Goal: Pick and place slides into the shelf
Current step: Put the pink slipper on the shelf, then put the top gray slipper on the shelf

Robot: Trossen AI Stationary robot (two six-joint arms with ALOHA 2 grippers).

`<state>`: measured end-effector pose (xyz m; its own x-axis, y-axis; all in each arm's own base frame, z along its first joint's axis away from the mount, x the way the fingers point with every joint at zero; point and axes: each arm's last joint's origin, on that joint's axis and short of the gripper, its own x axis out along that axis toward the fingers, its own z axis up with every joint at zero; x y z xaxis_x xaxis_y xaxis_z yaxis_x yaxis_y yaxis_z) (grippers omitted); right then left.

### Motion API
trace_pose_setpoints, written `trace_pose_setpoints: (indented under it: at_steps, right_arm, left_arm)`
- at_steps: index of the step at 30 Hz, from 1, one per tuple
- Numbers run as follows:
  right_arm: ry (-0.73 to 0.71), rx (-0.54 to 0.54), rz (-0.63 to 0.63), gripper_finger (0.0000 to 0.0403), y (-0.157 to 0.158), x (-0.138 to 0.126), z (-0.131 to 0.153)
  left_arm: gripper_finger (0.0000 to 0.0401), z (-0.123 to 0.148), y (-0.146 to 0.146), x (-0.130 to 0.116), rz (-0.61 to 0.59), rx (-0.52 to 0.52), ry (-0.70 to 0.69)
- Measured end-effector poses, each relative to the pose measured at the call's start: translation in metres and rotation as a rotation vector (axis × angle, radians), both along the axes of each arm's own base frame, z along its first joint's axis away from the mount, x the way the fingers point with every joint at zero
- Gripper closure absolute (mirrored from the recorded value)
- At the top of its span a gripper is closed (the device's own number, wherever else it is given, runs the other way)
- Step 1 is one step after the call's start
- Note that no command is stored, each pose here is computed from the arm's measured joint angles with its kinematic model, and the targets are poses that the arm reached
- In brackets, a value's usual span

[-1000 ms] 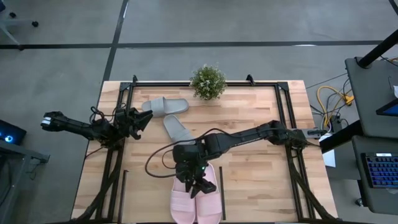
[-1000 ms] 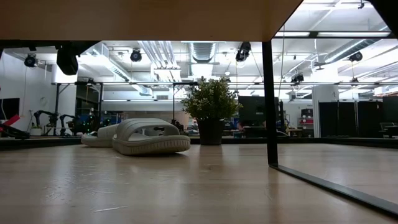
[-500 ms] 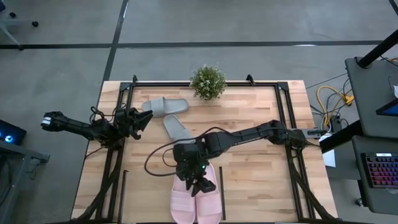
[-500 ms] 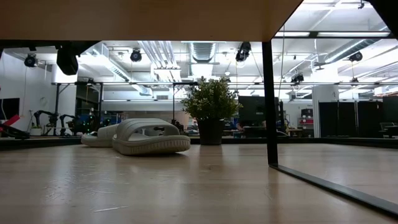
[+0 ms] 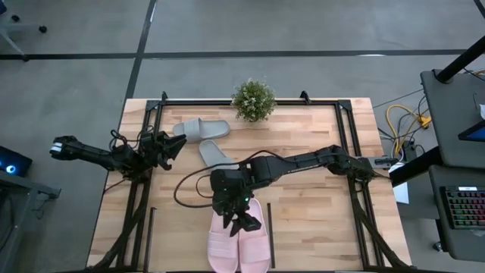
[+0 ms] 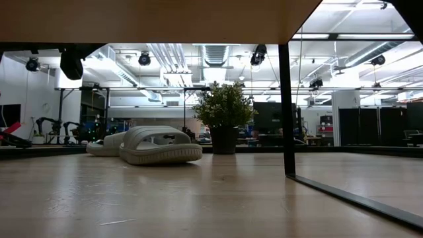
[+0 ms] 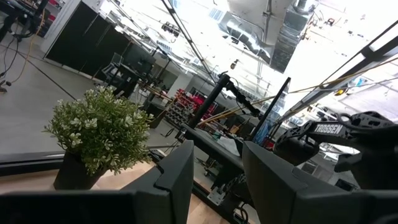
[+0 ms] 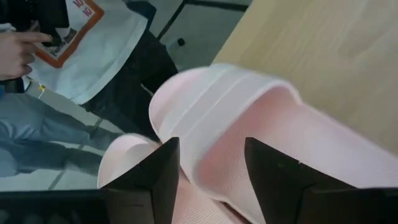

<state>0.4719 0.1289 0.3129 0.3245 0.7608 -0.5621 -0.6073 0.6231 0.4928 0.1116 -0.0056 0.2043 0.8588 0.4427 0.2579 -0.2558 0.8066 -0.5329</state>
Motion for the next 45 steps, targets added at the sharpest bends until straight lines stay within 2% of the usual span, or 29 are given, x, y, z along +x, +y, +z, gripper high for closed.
trace_pose_setpoints:
  at_steps: [8, 12, 17, 24, 28, 31, 37, 45]
  right_arm:
    - [-0.159, 0.029, -0.048, 0.0253, 0.0, 0.009, 0.019]
    - [-0.245, -0.018, -0.116, 0.0272, 0.0, 0.015, 0.023]
    - [-0.371, -0.097, -0.25, 0.0304, -0.004, 0.022, 0.03]
    - [-0.598, -0.166, -0.511, 0.0363, -0.011, 0.023, 0.065]
    - [-0.709, -0.233, -0.686, 0.0389, -0.02, 0.015, 0.089]
    - [-0.754, -0.264, -0.772, 0.0393, -0.029, 0.003, 0.11]
    - [-0.769, -0.287, -0.79, 0.0394, -0.045, -0.028, 0.144]
    - [-0.753, -0.351, -0.779, 0.0394, -0.058, -0.068, 0.174]
  left_arm:
    - [0.0278, 0.0, 0.0, 0.0, 0.0, 0.0, 0.0]
    - [0.0278, 0.0, 0.0, 0.0, 0.0, -0.001, -0.002]
    - [0.0278, 0.0, 0.0, 0.0, 0.0, 0.0, -0.001]
    - [0.0278, 0.0, 0.0, 0.0, 0.0, 0.0, -0.002]
    - [0.0278, 0.0, 0.0, 0.0, 0.0, 0.0, 0.0]
    - [0.0278, 0.0, 0.0, 0.0, 0.0, 0.0, -0.001]
    - [0.0278, 0.0, 0.0, 0.0, 0.0, 0.0, 0.0]
    - [0.0278, -0.001, 0.0, 0.0, -0.001, 0.004, 0.016]
